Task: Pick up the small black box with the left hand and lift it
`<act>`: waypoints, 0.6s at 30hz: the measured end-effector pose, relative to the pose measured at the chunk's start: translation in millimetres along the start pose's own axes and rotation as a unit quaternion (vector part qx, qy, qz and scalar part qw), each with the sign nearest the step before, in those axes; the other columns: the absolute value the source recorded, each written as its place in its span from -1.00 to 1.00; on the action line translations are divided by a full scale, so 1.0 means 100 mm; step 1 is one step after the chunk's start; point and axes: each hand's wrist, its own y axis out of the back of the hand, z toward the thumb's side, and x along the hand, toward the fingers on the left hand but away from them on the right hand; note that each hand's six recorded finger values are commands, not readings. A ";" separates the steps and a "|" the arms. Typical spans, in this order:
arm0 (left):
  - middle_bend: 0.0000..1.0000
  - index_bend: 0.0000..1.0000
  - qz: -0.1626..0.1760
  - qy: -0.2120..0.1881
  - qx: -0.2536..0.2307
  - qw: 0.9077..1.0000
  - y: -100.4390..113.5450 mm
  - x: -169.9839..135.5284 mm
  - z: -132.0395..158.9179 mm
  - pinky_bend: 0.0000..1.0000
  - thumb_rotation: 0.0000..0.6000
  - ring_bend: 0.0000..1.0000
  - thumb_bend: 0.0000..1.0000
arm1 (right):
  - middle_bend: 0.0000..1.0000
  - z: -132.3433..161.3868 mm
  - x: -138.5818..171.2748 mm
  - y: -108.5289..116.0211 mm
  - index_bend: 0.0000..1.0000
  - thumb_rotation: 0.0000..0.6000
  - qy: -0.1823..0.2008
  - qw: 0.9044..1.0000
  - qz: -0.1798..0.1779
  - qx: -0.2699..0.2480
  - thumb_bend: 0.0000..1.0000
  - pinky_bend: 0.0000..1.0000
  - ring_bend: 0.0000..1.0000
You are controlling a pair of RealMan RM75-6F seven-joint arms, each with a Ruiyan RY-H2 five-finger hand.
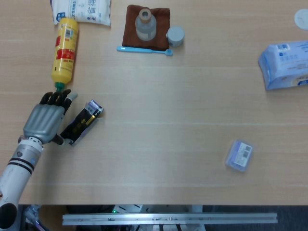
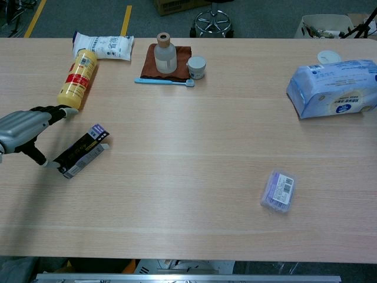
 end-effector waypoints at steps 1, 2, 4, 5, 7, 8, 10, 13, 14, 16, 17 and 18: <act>-1.00 -1.00 -0.003 0.000 -0.001 1.000 -0.02 0.00 0.00 -0.89 1.00 -1.00 -1.00 | -0.43 -0.01 0.01 -0.01 -0.19 1.00 -0.001 1.000 0.001 0.000 -0.17 -0.28 -0.52; -1.00 -1.00 -0.006 -0.001 -0.002 1.000 -0.04 0.01 0.01 -0.89 1.00 -1.00 -1.00 | -0.43 -0.01 0.01 -0.01 -0.19 1.00 -0.002 1.000 0.002 0.000 -0.17 -0.28 -0.52; -1.00 -1.00 -0.010 -0.003 -0.003 1.000 -0.06 0.02 0.02 -0.89 1.00 -1.00 -1.00 | -0.43 -0.02 0.02 -0.03 -0.19 1.00 -0.003 1.000 0.005 -0.001 -0.17 -0.28 -0.52; -1.00 -1.00 -0.012 -0.005 -0.003 1.000 -0.08 0.03 0.03 -0.89 1.00 -1.00 -1.00 | -0.43 -0.02 0.02 -0.03 -0.19 1.00 -0.004 1.000 0.007 -0.001 -0.17 -0.28 -0.52; -1.00 -1.00 -0.014 -0.006 -0.003 1.000 -0.10 0.05 0.04 -0.89 1.00 -1.00 -1.00 | -0.43 -0.03 0.03 -0.05 -0.19 1.00 -0.005 1.000 0.008 -0.001 -0.17 -0.28 -0.52; -1.00 -1.00 -0.015 -0.007 -0.002 1.000 -0.11 0.06 0.05 -0.89 1.00 -1.00 -1.00 | -0.43 -0.03 0.03 -0.05 -0.19 1.00 -0.006 1.000 0.009 -0.002 -0.17 -0.28 -0.52; -1.00 -1.00 -0.016 -0.009 -0.002 1.000 -0.12 0.07 0.05 -0.89 1.00 -1.00 -1.00 | -0.43 -0.04 0.03 -0.06 -0.19 1.00 -0.007 1.000 0.009 -0.003 -0.17 -0.28 -0.52; -1.00 -1.00 -0.018 -0.012 -0.004 1.000 -0.14 0.10 0.07 -0.89 1.00 -1.00 -1.00 | -0.43 -0.05 0.04 -0.06 -0.19 1.00 -0.009 1.000 0.010 -0.003 -0.17 -0.28 -0.52; -1.00 -1.00 -0.019 -0.013 -0.005 1.000 -0.15 0.10 0.08 -0.89 1.00 -1.00 -1.00 | -0.43 -0.05 0.04 -0.06 -0.19 1.00 -0.009 1.000 0.009 -0.003 -0.17 -0.28 -0.52; -1.00 -1.00 -0.020 -0.015 -0.005 1.000 -0.16 0.11 0.09 -0.89 1.00 -1.00 -1.00 | -0.43 -0.06 0.04 -0.06 -0.19 1.00 -0.010 1.000 0.009 -0.003 -0.17 -0.28 -0.52; -1.00 -1.00 -0.021 -0.015 -0.005 1.000 -0.17 0.11 0.09 -0.89 1.00 -1.00 -1.00 | -0.43 -0.06 0.04 -0.05 -0.19 1.00 -0.010 1.000 0.009 -0.003 -0.17 -0.28 -0.52; -1.00 -1.00 -0.022 -0.015 -0.006 1.000 -0.17 0.12 0.09 -0.89 1.00 -1.00 -1.00 | -0.43 -0.06 0.04 -0.05 -0.19 1.00 -0.011 1.000 0.009 -0.003 -0.17 -0.28 -0.52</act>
